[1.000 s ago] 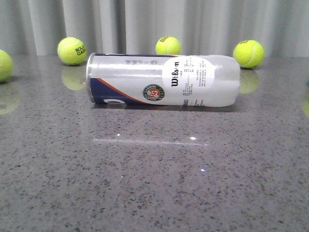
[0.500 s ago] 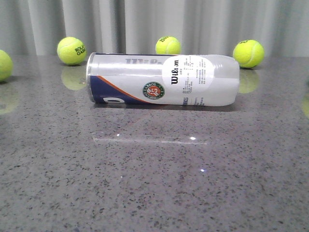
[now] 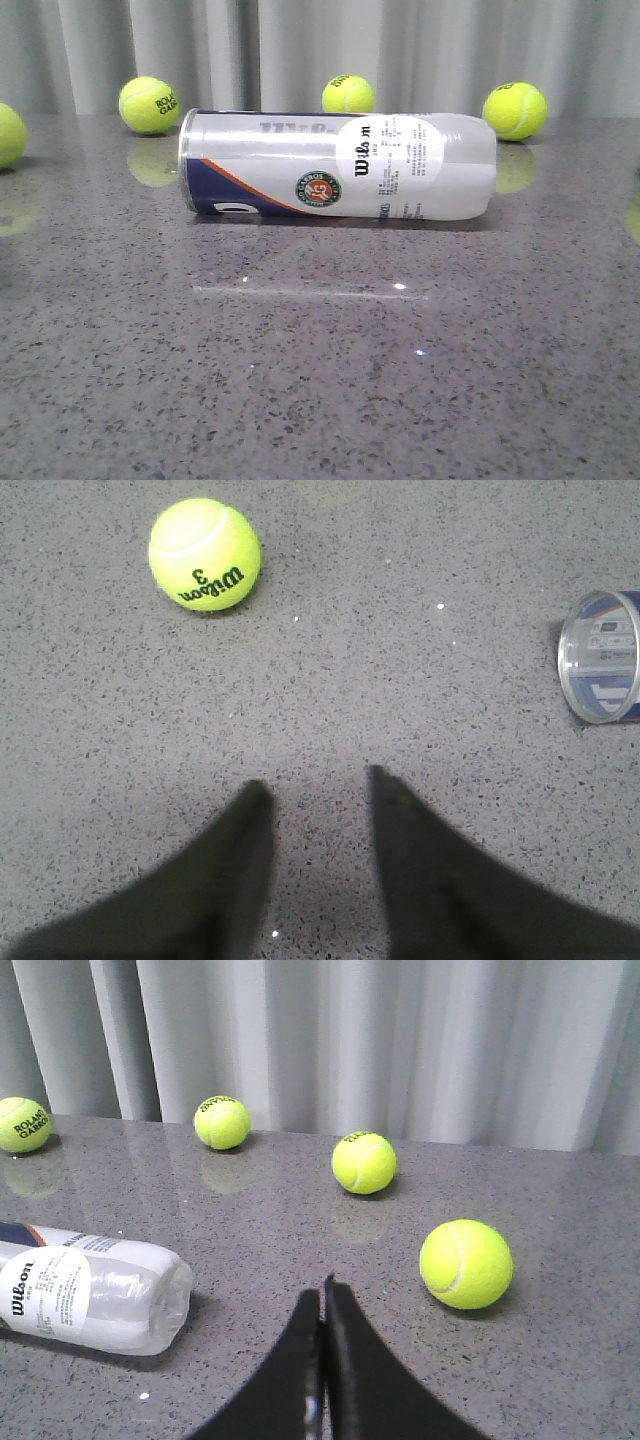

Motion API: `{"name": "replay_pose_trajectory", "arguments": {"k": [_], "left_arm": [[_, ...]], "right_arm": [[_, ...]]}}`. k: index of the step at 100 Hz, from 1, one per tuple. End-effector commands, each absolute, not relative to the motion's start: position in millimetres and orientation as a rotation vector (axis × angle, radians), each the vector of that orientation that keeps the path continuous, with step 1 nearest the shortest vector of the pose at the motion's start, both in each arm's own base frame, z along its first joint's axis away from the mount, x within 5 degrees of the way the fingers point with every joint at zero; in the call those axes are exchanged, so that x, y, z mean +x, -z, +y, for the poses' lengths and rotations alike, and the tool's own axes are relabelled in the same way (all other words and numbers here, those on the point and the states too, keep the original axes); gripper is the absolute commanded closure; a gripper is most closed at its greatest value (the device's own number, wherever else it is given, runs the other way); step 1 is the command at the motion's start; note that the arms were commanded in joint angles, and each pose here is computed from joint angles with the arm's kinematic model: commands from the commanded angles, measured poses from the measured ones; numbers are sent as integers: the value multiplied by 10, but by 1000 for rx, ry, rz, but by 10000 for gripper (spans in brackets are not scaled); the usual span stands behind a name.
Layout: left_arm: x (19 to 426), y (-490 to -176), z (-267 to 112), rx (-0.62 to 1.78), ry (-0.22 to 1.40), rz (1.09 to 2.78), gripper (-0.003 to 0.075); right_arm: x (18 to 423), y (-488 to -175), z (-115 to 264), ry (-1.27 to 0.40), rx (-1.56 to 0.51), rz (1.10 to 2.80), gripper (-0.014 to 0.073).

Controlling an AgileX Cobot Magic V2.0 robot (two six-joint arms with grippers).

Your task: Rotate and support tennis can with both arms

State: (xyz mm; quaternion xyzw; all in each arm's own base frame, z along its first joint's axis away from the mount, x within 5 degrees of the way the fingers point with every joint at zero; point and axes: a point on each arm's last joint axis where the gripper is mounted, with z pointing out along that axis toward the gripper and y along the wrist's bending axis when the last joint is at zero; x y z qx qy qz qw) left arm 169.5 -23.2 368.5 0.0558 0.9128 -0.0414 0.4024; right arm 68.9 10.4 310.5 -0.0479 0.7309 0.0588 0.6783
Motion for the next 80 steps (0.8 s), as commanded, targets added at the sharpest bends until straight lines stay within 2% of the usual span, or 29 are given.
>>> {"name": "replay_pose_trajectory", "arguments": {"k": [1, 7, 11, 33, 52, 80], "left_arm": [[1706, -3842, -260, 143, 132, 2213, 138], [1710, -3849, -271, 137, 152, 2205, 31], [1709, -3851, -284, 130, 174, 2203, 6], [1826, -3830, -403, 151, 321, 2183, 62], [2065, -3705, -637, 264, 587, 2193, 73], [2476, -3345, -901, 393, 907, 2243, 73]], "right_arm": [[684, -3262, 98, -120, -107, 1535, 663], [684, -3262, 98, -120, -107, 1535, 663], [684, -3262, 98, -120, -107, 1535, 663], [684, -3262, 98, -120, -107, 1535, 663], [684, -3262, 98, -120, -107, 1535, 663], [684, -3262, 98, -120, -107, 1535, 663]]}}
